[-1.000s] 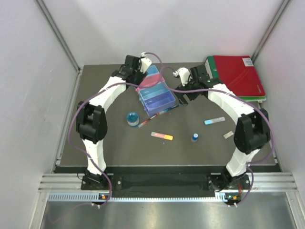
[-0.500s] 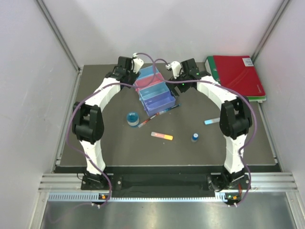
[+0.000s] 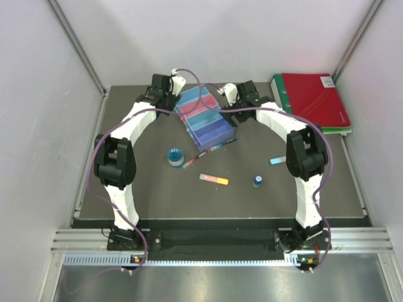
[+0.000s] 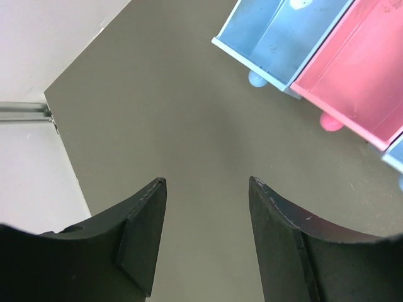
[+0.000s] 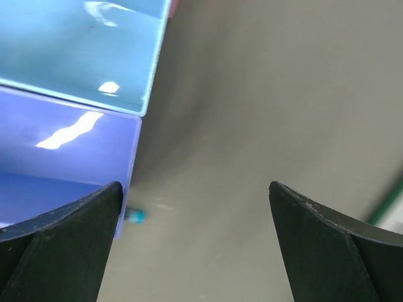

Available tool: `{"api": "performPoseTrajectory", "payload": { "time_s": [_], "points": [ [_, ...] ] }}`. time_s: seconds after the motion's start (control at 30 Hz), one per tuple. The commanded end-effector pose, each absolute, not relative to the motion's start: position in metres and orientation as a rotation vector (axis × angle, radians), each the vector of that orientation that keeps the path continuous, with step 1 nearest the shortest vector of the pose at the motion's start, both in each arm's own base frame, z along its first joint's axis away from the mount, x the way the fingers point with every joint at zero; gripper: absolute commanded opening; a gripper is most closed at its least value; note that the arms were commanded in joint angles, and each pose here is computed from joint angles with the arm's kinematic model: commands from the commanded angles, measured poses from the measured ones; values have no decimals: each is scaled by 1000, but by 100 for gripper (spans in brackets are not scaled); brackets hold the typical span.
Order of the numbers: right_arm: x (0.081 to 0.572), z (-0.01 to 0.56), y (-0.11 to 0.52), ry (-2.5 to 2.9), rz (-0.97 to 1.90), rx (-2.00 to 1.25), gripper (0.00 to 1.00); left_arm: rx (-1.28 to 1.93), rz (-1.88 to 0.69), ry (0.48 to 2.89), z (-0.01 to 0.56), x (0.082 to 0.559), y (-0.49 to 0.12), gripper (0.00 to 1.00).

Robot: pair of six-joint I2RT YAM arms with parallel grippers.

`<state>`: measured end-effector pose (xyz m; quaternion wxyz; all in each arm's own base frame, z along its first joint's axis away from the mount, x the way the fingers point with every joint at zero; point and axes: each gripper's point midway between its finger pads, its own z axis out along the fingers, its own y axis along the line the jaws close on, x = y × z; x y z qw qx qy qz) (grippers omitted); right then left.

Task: Sort the stationery into containers
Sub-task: Move the storage box to the center of the board.

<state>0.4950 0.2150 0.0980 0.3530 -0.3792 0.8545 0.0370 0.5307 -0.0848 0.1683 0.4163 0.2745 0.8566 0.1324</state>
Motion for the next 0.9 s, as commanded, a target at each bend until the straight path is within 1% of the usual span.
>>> {"api": "performPoseTrajectory", "payload": {
  "time_s": [0.0, 0.17, 0.3, 0.5, 0.7, 0.8, 0.87],
  "points": [
    [527, 115, 192, 2113, -149, -940, 100, 626, 310, 2050, 206, 542, -87, 60],
    [542, 116, 181, 2085, -224, -935, 100, 622, 301, 2056, 203, 542, -85, 59],
    [562, 114, 164, 2069, -367, -885, 99, 618, 297, 2066, 197, 541, -82, 59],
    [592, 128, 145, 2013, -467, -805, 99, 612, 292, 2075, 192, 541, -76, 59],
    [593, 159, 157, 1959, -382, -811, 99, 603, 278, 2091, 185, 540, -76, 59],
    [580, 173, 167, 1964, -286, -837, 99, 594, 274, 2089, 187, 540, -75, 59],
    [566, 171, 171, 1994, -219, -852, 99, 588, 272, 2084, 189, 541, -75, 59]
  ]
}}
